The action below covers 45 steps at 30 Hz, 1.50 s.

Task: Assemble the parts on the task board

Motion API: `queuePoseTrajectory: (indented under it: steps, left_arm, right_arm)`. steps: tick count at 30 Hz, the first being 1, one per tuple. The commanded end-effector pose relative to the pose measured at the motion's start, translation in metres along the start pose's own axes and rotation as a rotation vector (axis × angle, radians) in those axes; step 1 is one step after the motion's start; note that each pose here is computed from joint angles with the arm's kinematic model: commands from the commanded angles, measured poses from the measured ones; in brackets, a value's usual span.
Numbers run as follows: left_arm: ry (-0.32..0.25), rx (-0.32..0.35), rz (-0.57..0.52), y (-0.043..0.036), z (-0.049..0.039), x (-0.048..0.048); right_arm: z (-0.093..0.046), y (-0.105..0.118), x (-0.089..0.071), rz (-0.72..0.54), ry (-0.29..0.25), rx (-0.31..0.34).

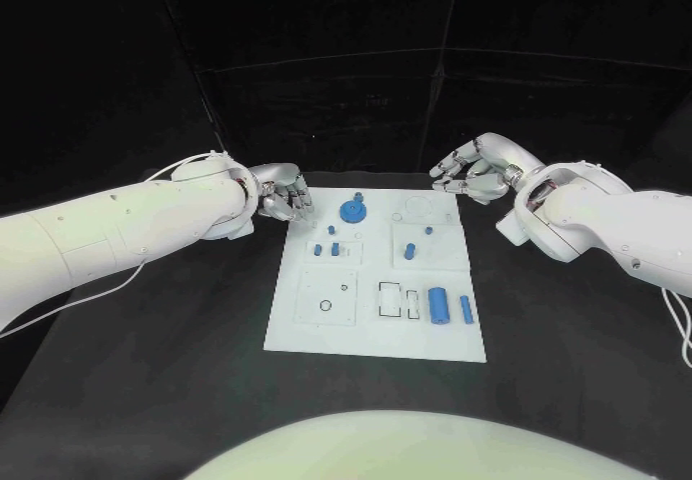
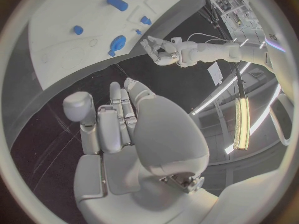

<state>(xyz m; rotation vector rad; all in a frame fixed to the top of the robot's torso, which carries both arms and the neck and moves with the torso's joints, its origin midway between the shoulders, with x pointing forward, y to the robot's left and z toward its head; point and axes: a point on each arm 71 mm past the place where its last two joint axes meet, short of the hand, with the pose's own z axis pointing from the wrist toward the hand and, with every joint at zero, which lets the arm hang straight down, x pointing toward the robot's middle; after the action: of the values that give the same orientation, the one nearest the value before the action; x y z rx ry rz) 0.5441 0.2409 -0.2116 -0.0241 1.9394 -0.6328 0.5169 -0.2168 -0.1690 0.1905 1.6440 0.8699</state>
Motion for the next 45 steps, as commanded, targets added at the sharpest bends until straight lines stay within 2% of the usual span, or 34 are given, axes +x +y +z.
queuePoseTrajectory:
  steps: [1,3,6,8,12,15,25,35,45]
  left_arm:
    - [-0.125,0.079,-0.246,-0.005,-0.0065,-0.0099]
    - [-0.143,0.1,-0.341,-0.0068,-0.0097,-0.0107]
    - [-0.15,0.132,-0.617,-0.0137,-0.0135,-0.0076]
    - [-0.143,0.154,-0.741,-0.0194,-0.0161,-0.0043]
    - [-0.131,0.207,-0.888,-0.0299,-0.0219,0.0005]
    - [-0.13,0.234,-0.954,-0.0344,-0.0259,0.0025]
    - [-0.141,0.267,-1.074,-0.0395,-0.0346,0.0045]
    - [-0.141,0.291,-1.098,-0.0438,-0.0394,0.0052]
    - [-0.142,0.299,-1.105,-0.0447,-0.0408,0.0051]
  right_arm:
    - [0.0,0.001,0.004,-0.192,0.073,-0.033]
    - [-0.001,0.001,0.005,-0.252,0.078,-0.043]
    - [-0.003,-0.001,0.009,-0.364,0.087,-0.051]
    - [-0.005,-0.002,0.012,-0.42,0.096,-0.049]
    - [-0.006,-0.005,0.019,-0.48,0.13,-0.023]
    - [-0.006,-0.007,0.023,-0.5,0.147,-0.011]
    - [-0.002,-0.005,0.038,-0.53,0.177,-0.018]
    - [0.002,-0.006,0.054,-0.531,0.209,-0.025]
    - [0.007,-0.009,0.059,-0.536,0.222,-0.015]
